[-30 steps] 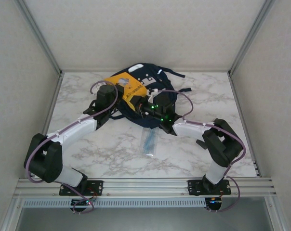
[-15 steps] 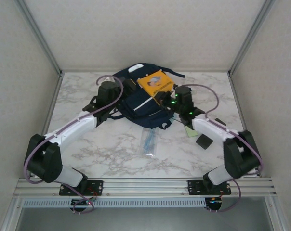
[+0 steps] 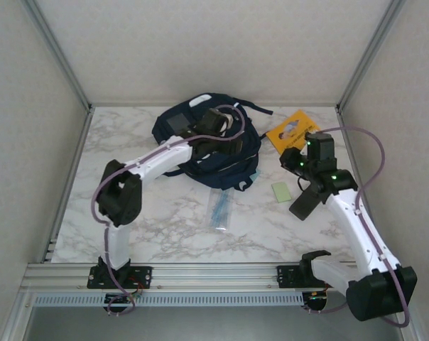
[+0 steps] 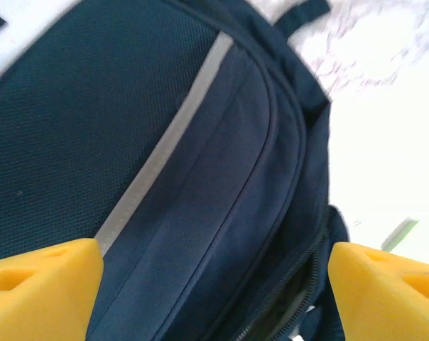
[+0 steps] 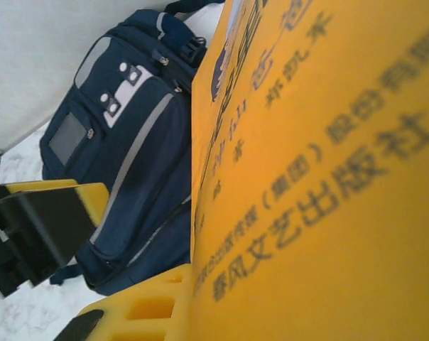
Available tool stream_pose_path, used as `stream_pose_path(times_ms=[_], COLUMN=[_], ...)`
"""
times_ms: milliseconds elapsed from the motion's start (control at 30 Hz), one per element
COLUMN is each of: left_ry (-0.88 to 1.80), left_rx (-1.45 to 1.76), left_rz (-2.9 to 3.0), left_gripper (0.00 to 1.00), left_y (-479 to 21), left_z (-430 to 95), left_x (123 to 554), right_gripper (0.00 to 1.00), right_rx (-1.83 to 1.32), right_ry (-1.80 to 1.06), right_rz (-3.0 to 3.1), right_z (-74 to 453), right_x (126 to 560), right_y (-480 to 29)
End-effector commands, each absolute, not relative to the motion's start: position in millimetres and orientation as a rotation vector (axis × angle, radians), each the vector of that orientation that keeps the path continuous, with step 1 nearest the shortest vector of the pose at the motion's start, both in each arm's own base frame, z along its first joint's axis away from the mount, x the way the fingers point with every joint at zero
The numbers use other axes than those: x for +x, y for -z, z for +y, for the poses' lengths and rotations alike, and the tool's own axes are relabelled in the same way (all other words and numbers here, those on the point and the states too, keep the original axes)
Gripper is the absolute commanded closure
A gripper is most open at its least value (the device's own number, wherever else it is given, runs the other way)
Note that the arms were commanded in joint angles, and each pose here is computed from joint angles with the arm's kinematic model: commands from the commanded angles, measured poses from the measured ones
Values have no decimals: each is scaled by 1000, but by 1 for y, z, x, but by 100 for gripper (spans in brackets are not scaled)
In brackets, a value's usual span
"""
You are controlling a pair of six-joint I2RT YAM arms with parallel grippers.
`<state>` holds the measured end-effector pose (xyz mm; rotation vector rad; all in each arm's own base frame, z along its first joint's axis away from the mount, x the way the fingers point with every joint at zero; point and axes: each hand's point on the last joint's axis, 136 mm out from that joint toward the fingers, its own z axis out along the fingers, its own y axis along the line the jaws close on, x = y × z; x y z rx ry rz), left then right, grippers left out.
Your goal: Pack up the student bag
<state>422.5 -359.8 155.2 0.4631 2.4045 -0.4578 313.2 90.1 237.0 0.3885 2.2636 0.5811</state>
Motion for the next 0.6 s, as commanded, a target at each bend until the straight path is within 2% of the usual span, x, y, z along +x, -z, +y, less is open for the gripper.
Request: stream_pose_path(times_ms=[0, 333, 433, 500, 533, 567], left_ry=[246, 61, 73, 94, 99, 101], left_rx=[674, 738, 737, 738, 737, 738], left_rz=[2489, 2527, 2559, 2598, 2611, 2622], left_gripper=[19, 21, 30, 40, 48, 61], left_y=[-126, -74, -59, -45, -40, -37], left_z=[-347, -337, -336, -335, -334, -333], left_x=[416, 433, 440, 439, 439, 439], right_gripper=[100, 100, 100, 100, 100, 100], right_rx=[294, 311, 311, 311, 310, 311], right_ry=[-532, -624, -630, -625, -623, -620], right_rz=[2244, 2215, 2212, 2211, 2209, 2206], right_z=[81, 82, 82, 82, 82, 81], right_x=[302, 303, 305, 306, 306, 306], right_y=[-242, -235, -236, -238, -239, -241])
